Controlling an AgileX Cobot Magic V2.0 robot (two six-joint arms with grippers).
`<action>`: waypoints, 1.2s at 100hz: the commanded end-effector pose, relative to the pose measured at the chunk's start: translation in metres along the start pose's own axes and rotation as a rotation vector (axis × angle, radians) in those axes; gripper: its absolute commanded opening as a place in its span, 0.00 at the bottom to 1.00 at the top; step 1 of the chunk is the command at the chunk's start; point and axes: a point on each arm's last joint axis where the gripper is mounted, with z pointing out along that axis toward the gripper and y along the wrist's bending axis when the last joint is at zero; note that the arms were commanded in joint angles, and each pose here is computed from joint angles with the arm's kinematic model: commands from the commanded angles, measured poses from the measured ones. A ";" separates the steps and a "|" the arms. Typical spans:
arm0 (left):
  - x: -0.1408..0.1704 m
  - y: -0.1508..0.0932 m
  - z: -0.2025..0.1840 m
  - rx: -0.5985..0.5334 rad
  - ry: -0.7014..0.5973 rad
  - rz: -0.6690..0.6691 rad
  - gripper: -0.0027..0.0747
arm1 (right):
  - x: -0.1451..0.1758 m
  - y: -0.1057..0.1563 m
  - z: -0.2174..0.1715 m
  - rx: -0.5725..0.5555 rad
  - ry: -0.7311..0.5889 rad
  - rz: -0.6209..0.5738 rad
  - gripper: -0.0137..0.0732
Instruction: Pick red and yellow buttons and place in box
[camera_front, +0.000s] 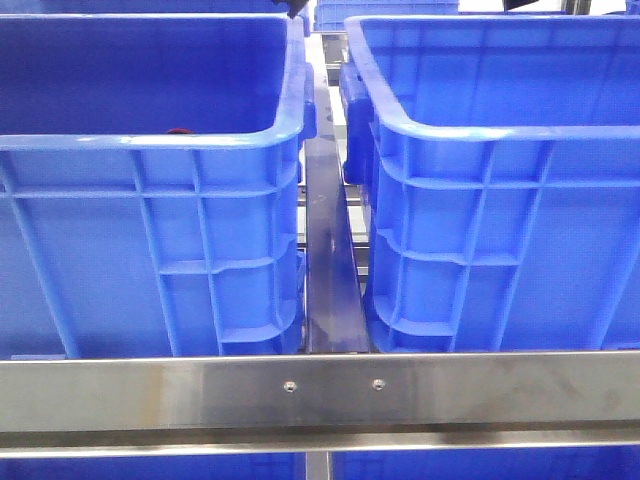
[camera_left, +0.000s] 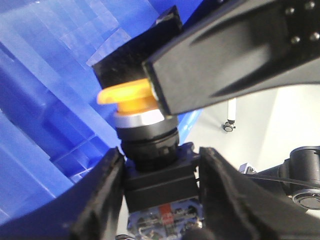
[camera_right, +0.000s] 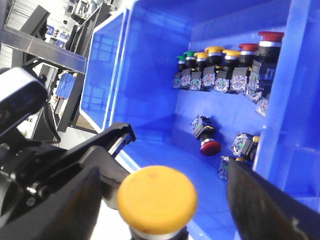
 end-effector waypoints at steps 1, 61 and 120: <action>-0.012 -0.017 -0.012 0.044 -0.084 0.003 0.23 | -0.006 0.022 -0.008 -0.085 -0.037 -0.029 0.78; -0.012 -0.016 -0.012 0.038 -0.092 0.003 0.87 | -0.006 0.023 -0.008 -0.090 -0.030 -0.031 0.41; -0.011 -0.017 -0.013 0.045 -0.081 0.005 0.90 | -0.061 -0.029 -0.075 0.209 -0.376 -0.250 0.41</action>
